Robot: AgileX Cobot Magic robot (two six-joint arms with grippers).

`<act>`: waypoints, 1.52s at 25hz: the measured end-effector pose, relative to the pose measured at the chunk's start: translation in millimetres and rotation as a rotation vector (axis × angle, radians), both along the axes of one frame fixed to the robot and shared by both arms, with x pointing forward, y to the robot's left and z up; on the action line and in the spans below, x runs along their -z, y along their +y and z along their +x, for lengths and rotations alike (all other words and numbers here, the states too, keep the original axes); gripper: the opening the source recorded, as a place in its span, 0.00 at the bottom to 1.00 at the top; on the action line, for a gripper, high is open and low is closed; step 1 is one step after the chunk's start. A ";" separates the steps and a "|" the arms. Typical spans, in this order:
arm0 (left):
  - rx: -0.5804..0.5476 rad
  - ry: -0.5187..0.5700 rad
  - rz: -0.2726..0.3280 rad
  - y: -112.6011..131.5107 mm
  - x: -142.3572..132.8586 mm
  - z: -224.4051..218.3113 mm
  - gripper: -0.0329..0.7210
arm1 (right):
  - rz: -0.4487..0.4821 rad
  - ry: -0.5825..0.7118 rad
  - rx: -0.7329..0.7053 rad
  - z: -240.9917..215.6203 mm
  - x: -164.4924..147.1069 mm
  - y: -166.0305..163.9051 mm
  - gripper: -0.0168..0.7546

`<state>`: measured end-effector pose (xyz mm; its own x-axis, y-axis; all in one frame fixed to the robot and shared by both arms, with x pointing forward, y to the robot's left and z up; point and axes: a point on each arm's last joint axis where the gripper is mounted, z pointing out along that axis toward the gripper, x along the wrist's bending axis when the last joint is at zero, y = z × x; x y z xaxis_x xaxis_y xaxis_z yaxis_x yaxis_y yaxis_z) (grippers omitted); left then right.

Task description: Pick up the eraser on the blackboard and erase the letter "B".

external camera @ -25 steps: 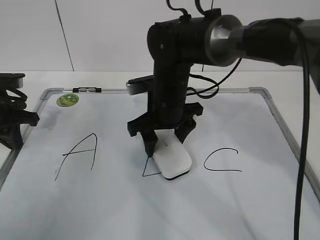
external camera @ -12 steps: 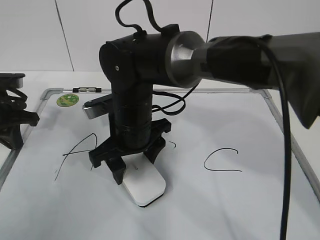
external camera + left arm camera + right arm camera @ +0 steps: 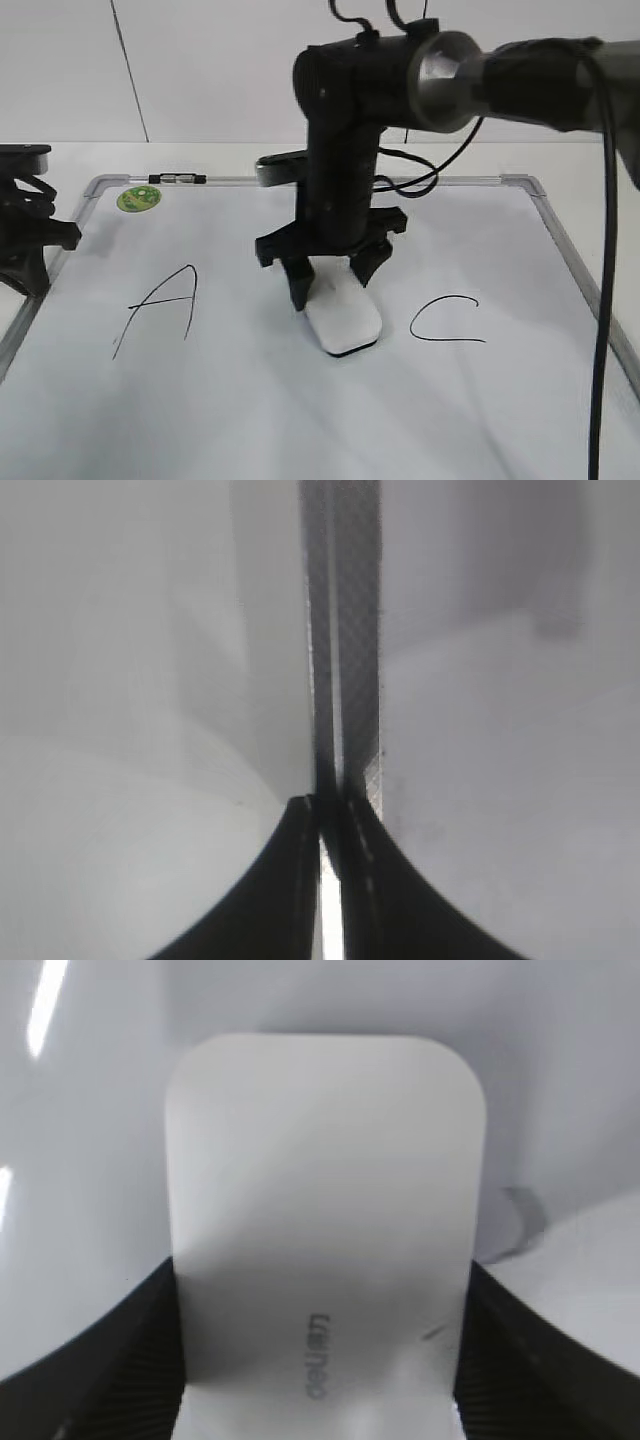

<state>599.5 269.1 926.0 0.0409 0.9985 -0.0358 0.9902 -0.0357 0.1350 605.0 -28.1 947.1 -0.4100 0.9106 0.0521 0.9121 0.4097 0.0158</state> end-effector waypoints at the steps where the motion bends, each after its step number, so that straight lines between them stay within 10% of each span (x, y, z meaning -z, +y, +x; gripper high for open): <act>1: 0.000 -0.002 0.000 0.0 0.0 0.2 0.07 | -0.001 -0.001 0.030 6.9 0.0 -9.6 0.71; 13: -0.003 -0.010 -0.004 -0.4 0.5 1.1 0.07 | -0.020 -0.015 0.138 33.1 -0.5 -50.8 0.71; 27: -0.003 -0.010 -0.004 -0.4 0.5 1.1 0.07 | -0.030 -0.040 -0.171 -38.4 -0.8 46.9 0.71; 38: -0.003 -0.010 -0.004 -0.4 0.5 1.1 0.07 | 0.015 -0.005 -0.093 -21.4 -1.0 28.7 0.71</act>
<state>600.7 268.8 925.5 0.0381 0.9985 -0.0396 0.9889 -0.0320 0.1454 583.6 0.6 948.1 -0.4927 0.8679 0.0634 0.8702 0.4920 0.0268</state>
